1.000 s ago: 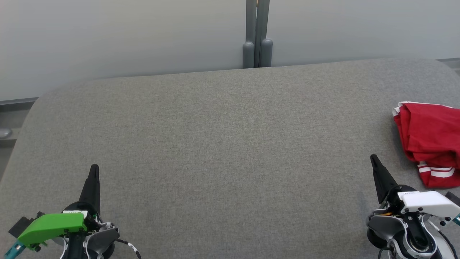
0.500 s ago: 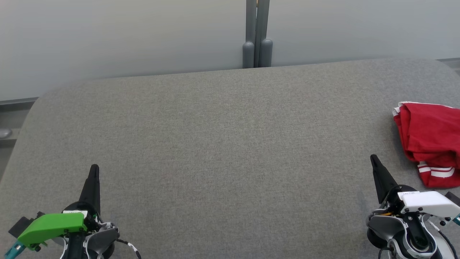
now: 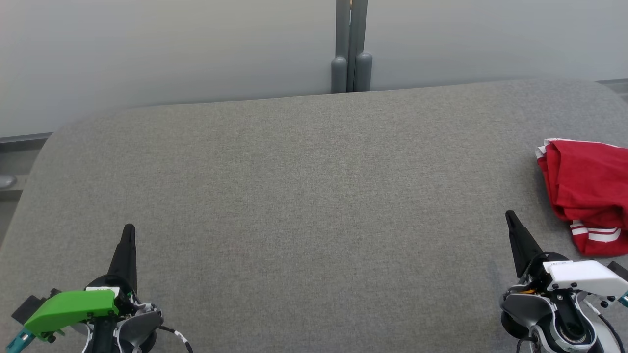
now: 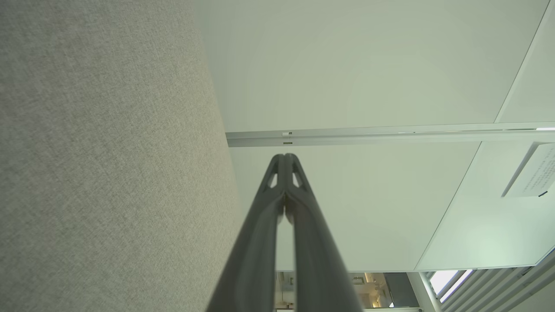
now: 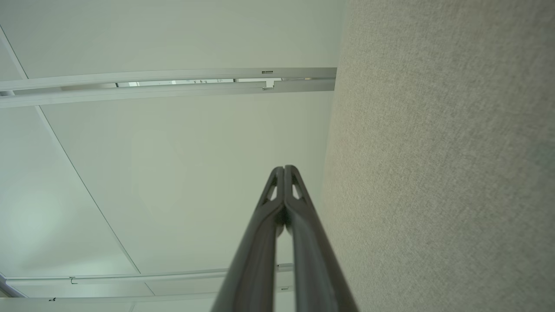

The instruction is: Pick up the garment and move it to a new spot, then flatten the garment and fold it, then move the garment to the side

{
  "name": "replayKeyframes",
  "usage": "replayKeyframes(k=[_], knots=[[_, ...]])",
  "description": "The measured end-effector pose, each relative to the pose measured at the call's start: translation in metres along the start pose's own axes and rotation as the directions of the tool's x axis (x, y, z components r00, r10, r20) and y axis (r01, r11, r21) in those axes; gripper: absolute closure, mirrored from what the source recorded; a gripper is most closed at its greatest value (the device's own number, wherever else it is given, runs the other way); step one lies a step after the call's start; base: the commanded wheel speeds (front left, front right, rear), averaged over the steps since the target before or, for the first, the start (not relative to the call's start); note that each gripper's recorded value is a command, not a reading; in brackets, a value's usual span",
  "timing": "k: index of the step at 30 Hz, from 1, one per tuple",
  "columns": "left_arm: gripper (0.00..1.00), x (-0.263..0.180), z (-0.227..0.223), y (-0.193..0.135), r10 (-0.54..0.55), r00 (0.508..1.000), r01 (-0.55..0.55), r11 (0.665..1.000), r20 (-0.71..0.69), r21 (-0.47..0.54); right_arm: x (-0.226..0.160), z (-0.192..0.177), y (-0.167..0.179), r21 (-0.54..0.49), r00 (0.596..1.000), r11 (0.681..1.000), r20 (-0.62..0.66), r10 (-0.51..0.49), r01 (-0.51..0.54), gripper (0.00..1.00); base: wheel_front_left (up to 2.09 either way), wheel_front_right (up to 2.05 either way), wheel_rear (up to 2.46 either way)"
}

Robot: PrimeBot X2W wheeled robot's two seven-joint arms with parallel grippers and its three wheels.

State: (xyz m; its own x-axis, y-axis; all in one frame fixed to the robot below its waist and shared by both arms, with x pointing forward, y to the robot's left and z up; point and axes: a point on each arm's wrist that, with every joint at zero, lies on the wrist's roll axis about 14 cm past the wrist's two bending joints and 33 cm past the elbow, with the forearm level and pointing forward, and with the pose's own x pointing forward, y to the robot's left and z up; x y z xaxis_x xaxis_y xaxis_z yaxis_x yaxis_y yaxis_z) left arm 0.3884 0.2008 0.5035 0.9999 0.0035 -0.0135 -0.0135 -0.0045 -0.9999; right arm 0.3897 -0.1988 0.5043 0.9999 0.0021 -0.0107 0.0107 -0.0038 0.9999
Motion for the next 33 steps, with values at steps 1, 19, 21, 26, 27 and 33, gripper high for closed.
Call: replayKeyframes(k=[1, 19, 21, 26, 27, 33], knots=[[1.00, 0.0000, 0.0000, 0.0000, 0.000, 1.000, 0.000, 1.000, 0.000, 0.000, 0.0000, 0.0000, 0.0000, 0.000, 1.000, 1.000, 0.000, 0.000, 0.000, 1.00, 0.00, 0.00, 0.00], [1.00, 0.0000, 0.0000, 0.0000, 0.000, 1.000, 0.000, 1.000, 0.000, 0.000, 0.0000, 0.0000, 0.0001, 0.000, 1.000, 1.000, 0.000, 0.000, 0.000, 1.00, 0.00, 0.00, 0.00], [1.00, 0.0000, 0.0000, 0.0000, 0.000, 1.000, 0.000, 1.000, 0.000, 0.000, 0.0000, 0.0000, 0.0001, 0.000, 1.000, 1.000, 0.000, 0.000, 0.000, 1.00, 0.00, 0.00, 0.00], [1.00, 0.0000, 0.0000, 0.0000, 0.000, 1.000, 0.000, 1.000, 0.000, 0.000, 0.0000, 0.0000, 0.0001, 0.000, 1.000, 1.000, 0.000, 0.000, 0.000, 1.00, 0.00, 0.00, 0.00], [1.00, 0.0000, 0.0000, 0.0000, 0.000, 1.000, 0.000, 1.000, 0.000, 0.000, 0.0000, 0.0000, 0.0001, 0.000, 1.000, 1.000, 0.000, 0.000, 0.000, 1.00, 0.00, 0.00, 0.00], [1.00, 0.0000, 0.0000, 0.0000, 0.000, 1.000, 0.000, 1.000, 0.000, 0.000, 0.0000, 0.0000, 0.0001, 0.000, 1.000, 1.000, 0.000, 0.000, 0.000, 1.00, 0.00, 0.00, 0.00]])
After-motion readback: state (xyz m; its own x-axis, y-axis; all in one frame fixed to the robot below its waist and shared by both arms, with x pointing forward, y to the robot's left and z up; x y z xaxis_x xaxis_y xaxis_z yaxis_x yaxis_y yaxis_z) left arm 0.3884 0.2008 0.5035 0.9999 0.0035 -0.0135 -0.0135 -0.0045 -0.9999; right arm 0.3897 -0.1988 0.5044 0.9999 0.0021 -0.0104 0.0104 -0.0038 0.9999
